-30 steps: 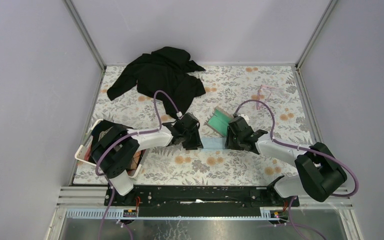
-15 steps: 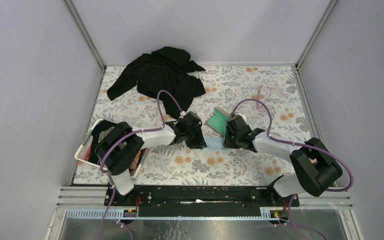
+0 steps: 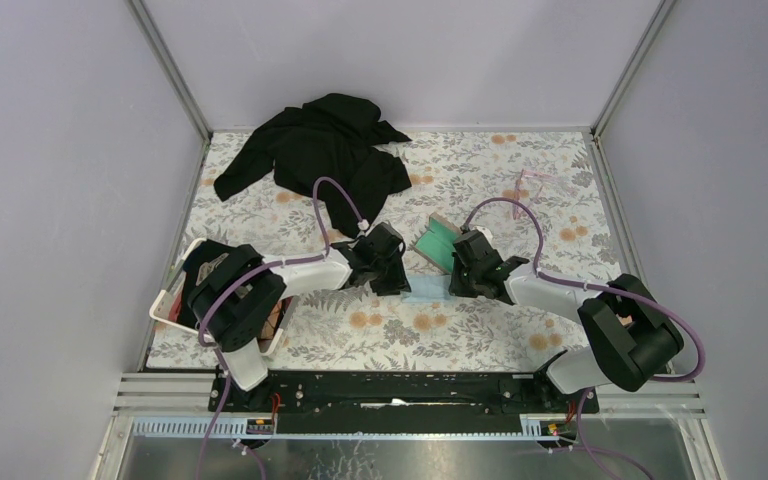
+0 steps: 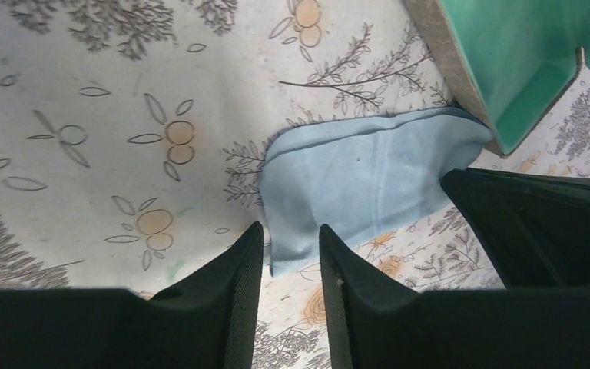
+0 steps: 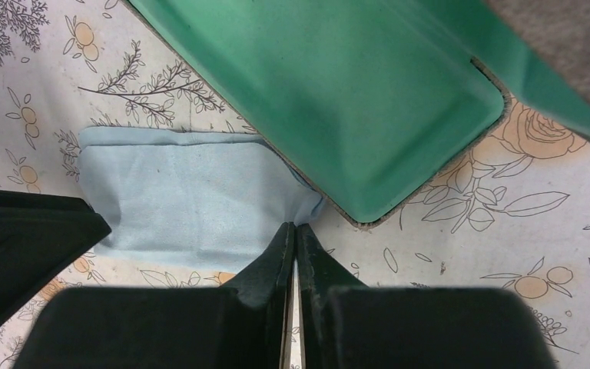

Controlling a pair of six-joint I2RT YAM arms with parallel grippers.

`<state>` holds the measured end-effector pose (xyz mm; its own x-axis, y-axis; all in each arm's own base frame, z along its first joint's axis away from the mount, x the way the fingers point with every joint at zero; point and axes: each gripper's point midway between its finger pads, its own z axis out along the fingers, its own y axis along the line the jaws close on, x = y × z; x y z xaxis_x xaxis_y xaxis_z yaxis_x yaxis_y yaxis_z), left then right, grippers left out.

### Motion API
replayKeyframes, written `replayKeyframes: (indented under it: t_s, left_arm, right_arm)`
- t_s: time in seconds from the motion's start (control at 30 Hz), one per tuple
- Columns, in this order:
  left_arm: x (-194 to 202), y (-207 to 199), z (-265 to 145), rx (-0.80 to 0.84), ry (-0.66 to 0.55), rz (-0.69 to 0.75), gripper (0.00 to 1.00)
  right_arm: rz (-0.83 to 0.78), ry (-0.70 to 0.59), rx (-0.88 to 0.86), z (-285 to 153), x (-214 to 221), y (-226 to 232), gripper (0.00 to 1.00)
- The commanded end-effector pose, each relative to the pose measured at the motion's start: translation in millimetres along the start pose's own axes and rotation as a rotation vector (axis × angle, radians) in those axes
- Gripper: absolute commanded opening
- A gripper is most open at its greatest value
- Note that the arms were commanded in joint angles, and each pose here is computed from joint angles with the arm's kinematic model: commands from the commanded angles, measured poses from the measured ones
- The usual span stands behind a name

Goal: Organize the sunglasses
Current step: Pick up the glasses cleaning cloth from the center of the board.

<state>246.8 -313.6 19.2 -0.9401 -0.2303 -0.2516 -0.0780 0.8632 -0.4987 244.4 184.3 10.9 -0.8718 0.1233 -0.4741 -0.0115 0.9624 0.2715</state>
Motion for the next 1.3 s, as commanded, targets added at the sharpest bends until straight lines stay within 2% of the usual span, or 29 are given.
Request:
replayKeyframes:
  t_s: [0.0, 0.23, 0.53, 0.8, 0.93, 1.27]
  left_arm:
    - [-7.4, 18.3, -8.2, -0.096, -0.062, 0.015, 0.39]
    - [-2.7, 19.4, -2.8, -0.127, -0.054, 0.024, 0.40]
    - [11.2, 2.1, 9.6, -0.048, 0.014, 0.023, 0.35]
    - [13.4, -0.9, 13.0, -0.035, 0.032, 0.027, 0.18]
    - [11.0, -4.7, 12.1, -0.029, 0.030, 0.041, 0.00]
    - [-13.3, -37.6, -2.2, 0.043, -0.027, 0.168, 0.00]
  right_arm:
    - [-0.004, 0.014, -0.010, 0.1, -0.5, 2.0, 0.05]
    - [-0.003, 0.015, -0.015, 0.1, -0.5, 3.2, 0.05]
    - [-0.006, 0.006, -0.007, -2.0, -1.8, 1.4, 0.03]
    - [-0.003, 0.005, -0.020, -3.8, -2.8, 4.2, 0.00]
    - [-0.001, -0.003, -0.055, -9.8, -5.4, 10.6, 0.00]
    - [0.026, -0.030, -0.155, -31.6, -20.6, 34.5, 0.00]
